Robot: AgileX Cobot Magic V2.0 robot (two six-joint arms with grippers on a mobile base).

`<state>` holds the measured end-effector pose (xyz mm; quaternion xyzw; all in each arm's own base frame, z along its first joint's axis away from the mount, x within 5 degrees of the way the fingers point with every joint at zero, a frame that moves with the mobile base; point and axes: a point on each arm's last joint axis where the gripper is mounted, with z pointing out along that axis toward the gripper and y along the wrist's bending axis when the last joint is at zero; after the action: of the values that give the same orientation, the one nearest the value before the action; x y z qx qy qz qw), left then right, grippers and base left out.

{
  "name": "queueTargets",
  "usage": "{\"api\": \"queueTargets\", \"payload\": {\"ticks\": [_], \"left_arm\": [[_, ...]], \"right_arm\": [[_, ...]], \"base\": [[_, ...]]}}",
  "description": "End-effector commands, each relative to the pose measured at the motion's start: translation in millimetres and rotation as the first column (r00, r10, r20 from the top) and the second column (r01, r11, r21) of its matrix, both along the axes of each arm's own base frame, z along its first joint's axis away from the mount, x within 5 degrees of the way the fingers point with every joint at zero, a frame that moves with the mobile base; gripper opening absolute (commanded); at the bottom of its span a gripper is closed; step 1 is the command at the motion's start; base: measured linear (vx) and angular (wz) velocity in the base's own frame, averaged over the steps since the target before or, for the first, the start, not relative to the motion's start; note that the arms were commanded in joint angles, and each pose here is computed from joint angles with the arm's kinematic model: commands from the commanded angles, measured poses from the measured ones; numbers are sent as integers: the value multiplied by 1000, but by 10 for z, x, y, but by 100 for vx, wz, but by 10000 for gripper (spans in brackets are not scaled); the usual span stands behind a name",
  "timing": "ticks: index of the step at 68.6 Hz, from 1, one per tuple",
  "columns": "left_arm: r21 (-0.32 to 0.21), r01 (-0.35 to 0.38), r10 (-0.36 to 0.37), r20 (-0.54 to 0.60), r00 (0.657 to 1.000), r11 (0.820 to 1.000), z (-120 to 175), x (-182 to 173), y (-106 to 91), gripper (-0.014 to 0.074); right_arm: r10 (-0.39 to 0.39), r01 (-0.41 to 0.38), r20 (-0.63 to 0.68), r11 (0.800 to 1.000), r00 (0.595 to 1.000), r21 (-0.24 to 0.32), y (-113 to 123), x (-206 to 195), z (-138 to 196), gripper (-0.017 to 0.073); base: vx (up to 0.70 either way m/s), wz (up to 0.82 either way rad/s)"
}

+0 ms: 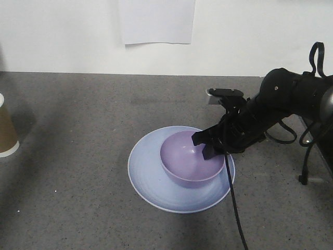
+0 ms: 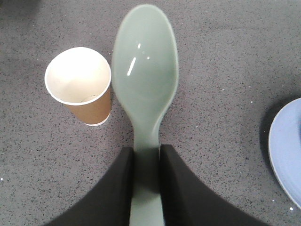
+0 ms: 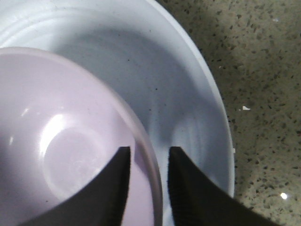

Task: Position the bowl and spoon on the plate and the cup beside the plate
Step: 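Lower the lavender bowl onto the plate center with the right gripper, then open the right gripper and raise it away from the bowl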

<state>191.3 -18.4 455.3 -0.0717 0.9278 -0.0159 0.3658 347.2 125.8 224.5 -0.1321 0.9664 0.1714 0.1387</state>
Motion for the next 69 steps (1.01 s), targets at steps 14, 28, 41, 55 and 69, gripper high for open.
{"api": "queueTargets", "payload": {"ticks": [14,28,41,55,69], "left_arm": [[-4,6,-6,68,998,1000,113,-51,0,-6],[-4,6,-6,68,998,1000,113,-51,0,-6],[-4,6,-6,68,998,1000,113,-51,0,-6],[-4,6,-6,68,998,1000,113,-51,0,-6],[-12,11,-10,66,998,1000,112,-51,-8,-6]], "right_arm": [[-20,16,105,999,994,45,2,-1,303,522],[-22,15,134,998,991,53,-8,-36,406,556],[-44,31,197,997,979,70,-111,-117,656,556],[-110,95,247,993,963,71,-487,-275,1001,547],[-160,146,349,987,923,64,-808,-646,1470,510]], "base": [[0,0],[0,0],[0,0],[0,0],[0,0]]}}
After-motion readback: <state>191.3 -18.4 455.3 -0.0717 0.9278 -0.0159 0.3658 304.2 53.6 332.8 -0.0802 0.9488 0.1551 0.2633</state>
